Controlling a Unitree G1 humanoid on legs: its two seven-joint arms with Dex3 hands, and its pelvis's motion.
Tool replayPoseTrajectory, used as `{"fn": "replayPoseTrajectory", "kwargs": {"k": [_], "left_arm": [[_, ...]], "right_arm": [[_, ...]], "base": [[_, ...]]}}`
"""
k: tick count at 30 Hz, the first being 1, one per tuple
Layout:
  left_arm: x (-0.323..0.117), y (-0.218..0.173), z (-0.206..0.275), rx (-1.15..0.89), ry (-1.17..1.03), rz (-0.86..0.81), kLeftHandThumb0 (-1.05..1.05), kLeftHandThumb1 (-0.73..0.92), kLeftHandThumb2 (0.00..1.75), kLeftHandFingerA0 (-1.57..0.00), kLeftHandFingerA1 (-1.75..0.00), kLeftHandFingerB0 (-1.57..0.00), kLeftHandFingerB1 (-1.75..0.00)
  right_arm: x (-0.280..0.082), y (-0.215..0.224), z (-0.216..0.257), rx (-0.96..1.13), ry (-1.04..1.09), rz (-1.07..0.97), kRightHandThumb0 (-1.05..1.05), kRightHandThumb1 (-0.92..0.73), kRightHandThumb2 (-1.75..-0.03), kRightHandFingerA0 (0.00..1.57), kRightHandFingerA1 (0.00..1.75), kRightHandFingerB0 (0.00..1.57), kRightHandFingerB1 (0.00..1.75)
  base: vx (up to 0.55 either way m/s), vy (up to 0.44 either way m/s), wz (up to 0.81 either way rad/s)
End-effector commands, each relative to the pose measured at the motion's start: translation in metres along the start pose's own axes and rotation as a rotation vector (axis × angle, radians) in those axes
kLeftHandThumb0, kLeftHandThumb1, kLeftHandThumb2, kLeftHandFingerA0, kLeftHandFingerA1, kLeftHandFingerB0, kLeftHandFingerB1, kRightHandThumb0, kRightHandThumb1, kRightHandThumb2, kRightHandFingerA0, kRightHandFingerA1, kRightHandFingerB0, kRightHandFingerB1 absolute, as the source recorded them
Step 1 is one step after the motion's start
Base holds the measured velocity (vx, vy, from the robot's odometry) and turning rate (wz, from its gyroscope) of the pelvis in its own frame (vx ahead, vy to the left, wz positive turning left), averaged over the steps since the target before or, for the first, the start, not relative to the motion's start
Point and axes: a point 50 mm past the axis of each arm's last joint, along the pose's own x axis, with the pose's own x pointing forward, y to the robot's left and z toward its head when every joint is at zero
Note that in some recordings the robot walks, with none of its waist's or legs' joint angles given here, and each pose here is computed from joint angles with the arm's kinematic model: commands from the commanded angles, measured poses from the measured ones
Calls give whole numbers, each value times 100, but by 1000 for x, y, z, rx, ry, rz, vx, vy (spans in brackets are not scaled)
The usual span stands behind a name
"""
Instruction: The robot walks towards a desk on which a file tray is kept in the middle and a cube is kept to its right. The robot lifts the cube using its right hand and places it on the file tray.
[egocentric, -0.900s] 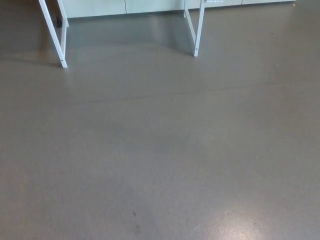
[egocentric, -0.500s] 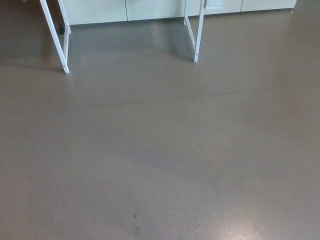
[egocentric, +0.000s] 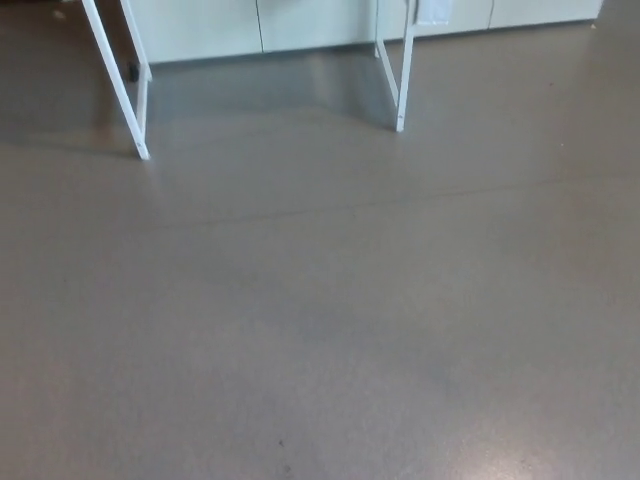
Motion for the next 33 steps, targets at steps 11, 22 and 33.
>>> {"fn": "replayPoseTrajectory", "kwargs": {"k": [11, 22, 33], "left_arm": [[-4, 5, -8, 54, -19, -89, -82, 47, 148, -9, -88, 0, -81], [-4, 3, -12, 76, 1, -92, -80, 30, 162, -39, -108, -29, -101], [-4, 4, -10, 79, 4, -76, -83, 29, 163, -19, -105, -30, -105]], "right_arm": [[-4, -6, -2, -43, -6, -2, -79, -58, -91, 30, 51, 2, 23], [-4, -8, -6, -10, 38, 11, -72, -54, -88, 13, 46, 3, 39], [-4, -7, -7, 3, 49, 8, -71, -64, -59, 28, 42, 13, 35]], "base": [[122, 202, -7], [199, -6, 8], [316, -179, 12]]}}
